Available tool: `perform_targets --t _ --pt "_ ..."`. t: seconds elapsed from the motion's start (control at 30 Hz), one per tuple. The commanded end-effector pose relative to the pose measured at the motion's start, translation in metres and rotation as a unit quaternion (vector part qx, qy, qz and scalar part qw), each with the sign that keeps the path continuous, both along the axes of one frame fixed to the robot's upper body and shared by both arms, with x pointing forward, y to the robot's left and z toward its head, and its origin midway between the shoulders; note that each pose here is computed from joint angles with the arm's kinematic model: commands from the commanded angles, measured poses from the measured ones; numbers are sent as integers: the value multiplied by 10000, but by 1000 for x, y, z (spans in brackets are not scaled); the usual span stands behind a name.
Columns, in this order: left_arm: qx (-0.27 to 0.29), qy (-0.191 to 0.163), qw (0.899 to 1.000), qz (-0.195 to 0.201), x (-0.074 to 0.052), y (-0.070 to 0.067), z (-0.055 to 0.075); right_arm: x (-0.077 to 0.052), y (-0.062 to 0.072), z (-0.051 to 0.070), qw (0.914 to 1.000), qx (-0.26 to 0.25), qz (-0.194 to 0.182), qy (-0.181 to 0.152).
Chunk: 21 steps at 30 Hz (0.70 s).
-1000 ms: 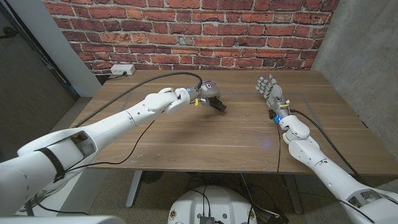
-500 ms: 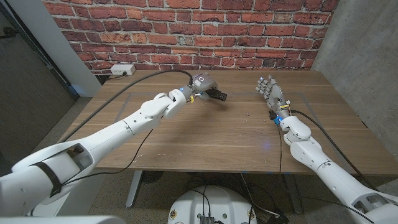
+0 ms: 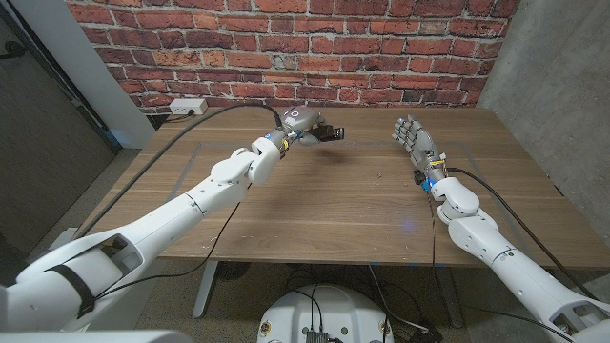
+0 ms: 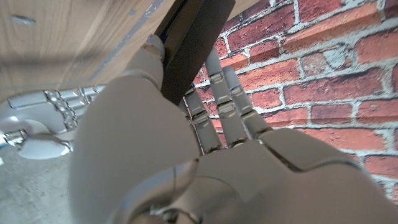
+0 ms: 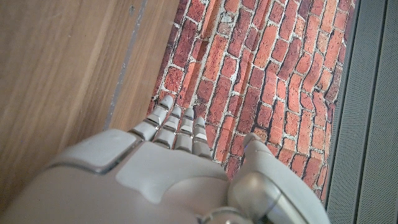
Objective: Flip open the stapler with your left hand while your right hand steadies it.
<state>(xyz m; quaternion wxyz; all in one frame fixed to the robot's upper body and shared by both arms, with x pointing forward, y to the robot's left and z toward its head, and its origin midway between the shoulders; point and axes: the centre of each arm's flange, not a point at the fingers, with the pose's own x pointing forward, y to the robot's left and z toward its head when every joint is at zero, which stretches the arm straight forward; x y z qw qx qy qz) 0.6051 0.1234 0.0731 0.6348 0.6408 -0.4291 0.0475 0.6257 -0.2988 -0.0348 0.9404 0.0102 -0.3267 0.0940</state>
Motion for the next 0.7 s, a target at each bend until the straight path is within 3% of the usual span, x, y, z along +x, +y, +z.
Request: perform_targets --t 0.03,0.33,0.7 --pt "-1249 913 9867 -491 9 16 1 -5 1 2 9997 -212 -143 23" --pt "-1851 1896 9594 -967 22 21 6 -7 2 4 9990 -402 -214 -33" --pt "-1592 2876 9359 -1263 36 11 25 -7 4 9 9977 -616 -246 -104"
